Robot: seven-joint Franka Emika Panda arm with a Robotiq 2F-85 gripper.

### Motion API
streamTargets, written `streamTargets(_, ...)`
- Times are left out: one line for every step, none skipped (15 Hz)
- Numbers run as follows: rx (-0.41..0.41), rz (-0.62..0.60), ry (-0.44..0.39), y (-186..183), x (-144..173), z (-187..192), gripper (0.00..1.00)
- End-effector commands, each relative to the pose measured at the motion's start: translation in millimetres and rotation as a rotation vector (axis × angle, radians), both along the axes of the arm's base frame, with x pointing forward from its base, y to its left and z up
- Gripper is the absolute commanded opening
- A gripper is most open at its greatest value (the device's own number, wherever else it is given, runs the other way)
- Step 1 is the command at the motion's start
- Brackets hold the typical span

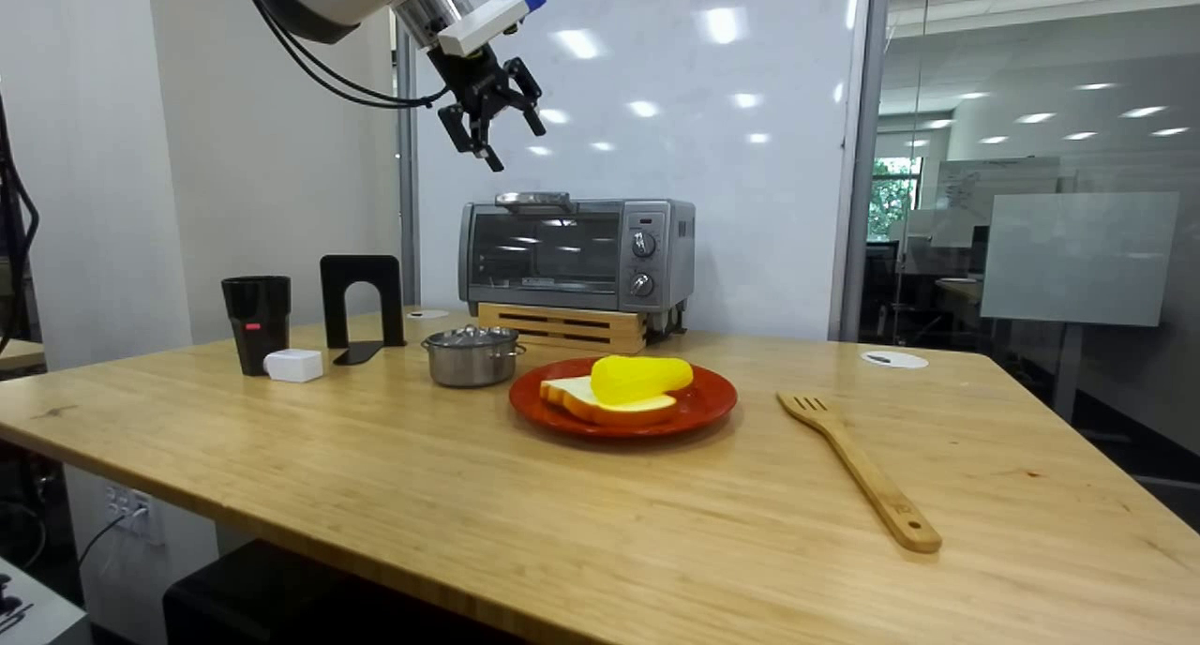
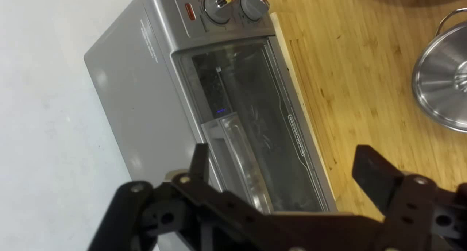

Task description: Place the corn toy in the oven then close it

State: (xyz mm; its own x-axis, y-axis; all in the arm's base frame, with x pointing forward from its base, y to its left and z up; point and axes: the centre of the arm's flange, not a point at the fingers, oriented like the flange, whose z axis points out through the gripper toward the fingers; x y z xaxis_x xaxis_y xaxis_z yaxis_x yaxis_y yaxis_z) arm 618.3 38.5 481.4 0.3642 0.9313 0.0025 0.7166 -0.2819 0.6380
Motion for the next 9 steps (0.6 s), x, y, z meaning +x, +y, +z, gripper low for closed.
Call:
streamTargets(0.000,0.000,0.000,0,0,0,1.00)
streamTargets(0.000,-0.001,0.000,0,0,0,1.00)
streamTargets(0.000,-0.001,0.000,0,0,0,1.00)
streamTargets(0.001,0.010,-0.003,-3,1,-3,1.00)
streamTargets(-0.013,0.021,-0.011,-3,2,-5,1.00)
streamTargets(-0.006,0.032,-0.005,-3,2,-7,1.00)
streamTargets(-0.004,0.042,-0.002,-2,3,-10,1.00)
streamTargets(-0.004,0.048,0.003,-2,4,-12,1.00)
streamTargets(-0.006,0.057,0.008,-2,6,-16,1.00)
